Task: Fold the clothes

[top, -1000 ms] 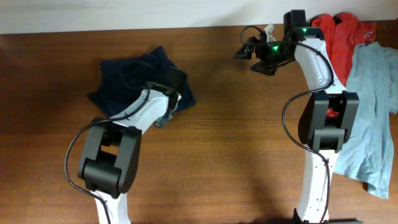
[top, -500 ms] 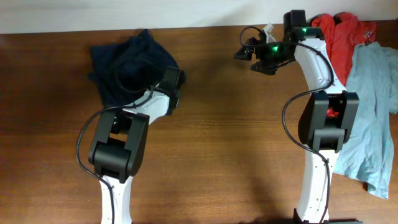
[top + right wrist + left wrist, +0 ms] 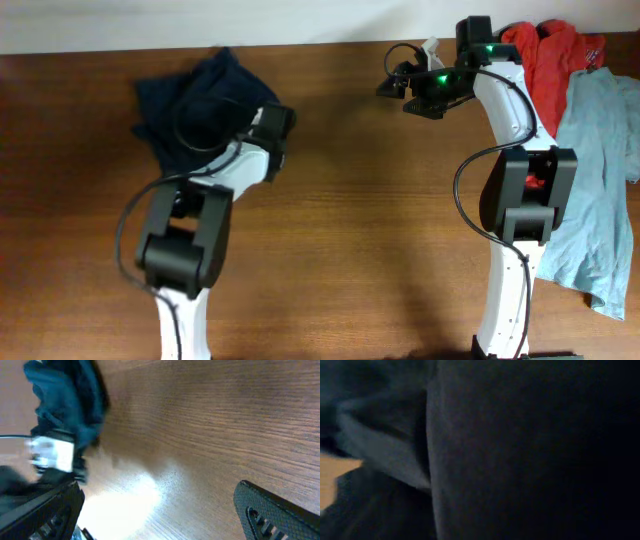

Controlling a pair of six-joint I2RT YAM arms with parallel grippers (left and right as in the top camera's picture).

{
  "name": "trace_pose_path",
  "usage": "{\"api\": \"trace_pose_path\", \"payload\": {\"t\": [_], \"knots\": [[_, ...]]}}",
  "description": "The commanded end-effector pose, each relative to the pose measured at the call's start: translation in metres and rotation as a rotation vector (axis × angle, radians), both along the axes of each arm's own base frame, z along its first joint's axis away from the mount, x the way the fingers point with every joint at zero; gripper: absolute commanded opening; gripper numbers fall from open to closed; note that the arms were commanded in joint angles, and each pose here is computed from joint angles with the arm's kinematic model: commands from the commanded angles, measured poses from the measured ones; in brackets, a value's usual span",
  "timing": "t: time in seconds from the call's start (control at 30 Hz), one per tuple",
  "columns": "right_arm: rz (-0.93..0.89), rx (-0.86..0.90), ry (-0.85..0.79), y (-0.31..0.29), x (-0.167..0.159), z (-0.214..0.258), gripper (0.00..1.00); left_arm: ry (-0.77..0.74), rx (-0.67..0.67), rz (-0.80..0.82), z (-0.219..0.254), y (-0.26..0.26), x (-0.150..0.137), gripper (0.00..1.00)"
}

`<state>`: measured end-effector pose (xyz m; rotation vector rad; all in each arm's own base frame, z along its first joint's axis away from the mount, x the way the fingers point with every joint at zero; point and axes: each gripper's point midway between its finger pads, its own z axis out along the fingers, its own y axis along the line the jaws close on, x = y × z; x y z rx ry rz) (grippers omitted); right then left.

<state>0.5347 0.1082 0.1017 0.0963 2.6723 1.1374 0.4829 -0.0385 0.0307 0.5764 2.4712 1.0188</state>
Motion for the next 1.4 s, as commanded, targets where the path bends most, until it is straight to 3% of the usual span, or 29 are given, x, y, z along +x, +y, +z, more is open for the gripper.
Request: {"api": "trace_pose_path", "payload": {"t": [0.0,0.23,0.37,0.4,0.7,1.07,1.27,1.37], "knots": [[0.02,0.008,-0.02,0.004,-0.001,0.006,0.99,-0.286,-0.287,0.099,0.101,-0.003,0.022,0.01],[0.02,0.009,-0.017,0.004,-0.002,0.006,0.99,-0.531,-0.67,0.215,0.206,0.031,0.007,0.0],[0.021,0.009,-0.009,0.005,-0.004,0.006,0.99,-0.62,-0.863,0.36,0.229,0.068,-0.007,0.0],[0.02,0.009,-0.004,0.005,-0.004,0.005,0.99,-0.646,-1.001,0.461,0.231,0.09,-0.012,0.01],[0.021,0.01,0.009,0.005,-0.007,0.005,0.99,-0.631,-1.382,0.583,0.235,0.129,-0.019,0.0],[0.047,0.011,0.074,0.019,-0.022,0.001,0.99,-0.525,-1.926,0.614,0.279,0.101,-0.017,0.0],[0.075,0.007,0.122,0.026,-0.036,-0.001,0.99,-0.735,-1.885,0.864,0.271,0.149,-0.013,0.01],[0.11,0.013,0.12,0.032,-0.042,0.0,0.99,-0.717,-1.884,0.913,0.264,0.148,-0.017,0.01]]}}
